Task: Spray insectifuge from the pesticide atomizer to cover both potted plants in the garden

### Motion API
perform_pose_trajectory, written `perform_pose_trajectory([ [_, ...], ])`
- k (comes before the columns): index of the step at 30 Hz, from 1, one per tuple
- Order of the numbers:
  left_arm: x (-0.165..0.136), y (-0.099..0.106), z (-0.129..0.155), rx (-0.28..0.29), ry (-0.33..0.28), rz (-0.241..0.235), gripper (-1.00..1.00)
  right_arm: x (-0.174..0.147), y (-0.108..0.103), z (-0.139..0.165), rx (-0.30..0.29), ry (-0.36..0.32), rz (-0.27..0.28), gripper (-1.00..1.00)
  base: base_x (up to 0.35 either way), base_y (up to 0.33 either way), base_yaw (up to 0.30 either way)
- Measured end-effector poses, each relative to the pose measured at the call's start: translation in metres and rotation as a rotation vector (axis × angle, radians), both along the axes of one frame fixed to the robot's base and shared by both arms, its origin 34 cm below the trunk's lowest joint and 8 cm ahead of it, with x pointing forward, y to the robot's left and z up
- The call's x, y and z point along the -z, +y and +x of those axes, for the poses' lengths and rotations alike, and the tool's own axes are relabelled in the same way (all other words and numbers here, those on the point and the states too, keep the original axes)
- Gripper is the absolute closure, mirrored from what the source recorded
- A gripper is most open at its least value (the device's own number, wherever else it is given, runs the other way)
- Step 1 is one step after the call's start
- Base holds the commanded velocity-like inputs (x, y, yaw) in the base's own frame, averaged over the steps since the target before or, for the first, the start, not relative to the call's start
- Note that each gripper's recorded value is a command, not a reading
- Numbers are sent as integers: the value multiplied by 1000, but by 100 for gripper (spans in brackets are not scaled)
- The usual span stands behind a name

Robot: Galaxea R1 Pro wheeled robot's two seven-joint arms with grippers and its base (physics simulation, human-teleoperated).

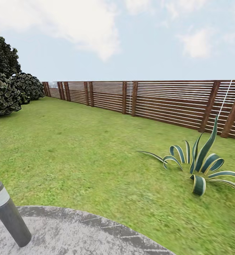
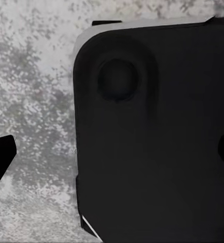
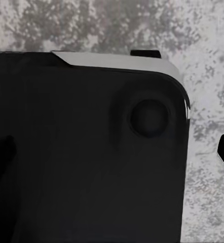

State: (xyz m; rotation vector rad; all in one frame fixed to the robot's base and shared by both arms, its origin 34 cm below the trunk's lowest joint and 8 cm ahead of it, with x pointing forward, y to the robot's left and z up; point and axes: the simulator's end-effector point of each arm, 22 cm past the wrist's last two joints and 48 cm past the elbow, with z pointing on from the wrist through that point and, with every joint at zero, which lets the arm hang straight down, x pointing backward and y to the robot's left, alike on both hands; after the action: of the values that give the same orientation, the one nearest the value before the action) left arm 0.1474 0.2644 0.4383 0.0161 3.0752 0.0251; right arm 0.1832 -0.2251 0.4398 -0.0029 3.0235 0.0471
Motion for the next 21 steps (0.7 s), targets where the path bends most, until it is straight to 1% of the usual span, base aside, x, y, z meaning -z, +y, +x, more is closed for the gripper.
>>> perform_pose_trajectory([
  [2, 0, 9, 5, -1, -15, 11, -100, 0, -1, 5, 0, -16, -2, -100, 0, 0, 0],
  [5, -1, 22, 19, 0, -52, 28, -100, -2, -10, 16, 1, -49, -13, -100, 0, 0, 0],
  [8, -3, 34, 33, 3, -88, 43, -100, -3, -23, 28, 2, -83, -30, -100, 0, 0, 0],
  [10, -4, 36, 42, 4, -112, 46, -100, -4, -32, 36, 2, -106, -41, -100, 0, 0, 0],
  [11, -20, 36, 112, 12, -337, 44, -100, -25, -38, 107, 4, -336, -49, -100, 0, 0, 0],
  [12, -26, 35, 134, 13, -387, 44, -100, -35, -40, 134, 4, -408, -51, -100, 0, 0, 0],
  [13, -29, 35, 145, 14, -410, 44, -100, -42, -41, 149, 4, -451, -52, -100, 0, 0, 0],
  [14, -31, 35, 151, 14, -423, 44, -100, -46, -42, 156, 5, -473, -53, -100, 0, 0, 0],
  [15, -39, 34, 177, 14, -473, 43, -100, -60, -42, 183, 6, -556, -54, -100, 0, 0, 0],
  [16, -42, 34, 185, 14, -488, 43, -100, -65, -42, 190, 7, -579, -54, -100, 0, 0, 0],
  [17, -47, 34, 201, 14, -516, 43, -100, -73, -43, 203, 8, -618, -54, -100, 0, 0, 0],
  [18, -55, 34, 225, 14, -554, 43, -100, -84, -43, 220, 9, -673, -54, -100, 0, 0, 0],
  [19, -57, 34, 233, 14, -567, 44, -100, -89, -43, 227, 10, -692, -54, -100, 0, 0, 0],
  [20, -63, 34, 249, 13, -590, 44, -100, -97, -43, 238, 11, -725, -54, -100, 0, 0, 0],
  [21, -66, 34, 256, 12, -602, 45, -100, -101, -43, 243, 11, -741, -54, -100, 0, 0, 0],
])
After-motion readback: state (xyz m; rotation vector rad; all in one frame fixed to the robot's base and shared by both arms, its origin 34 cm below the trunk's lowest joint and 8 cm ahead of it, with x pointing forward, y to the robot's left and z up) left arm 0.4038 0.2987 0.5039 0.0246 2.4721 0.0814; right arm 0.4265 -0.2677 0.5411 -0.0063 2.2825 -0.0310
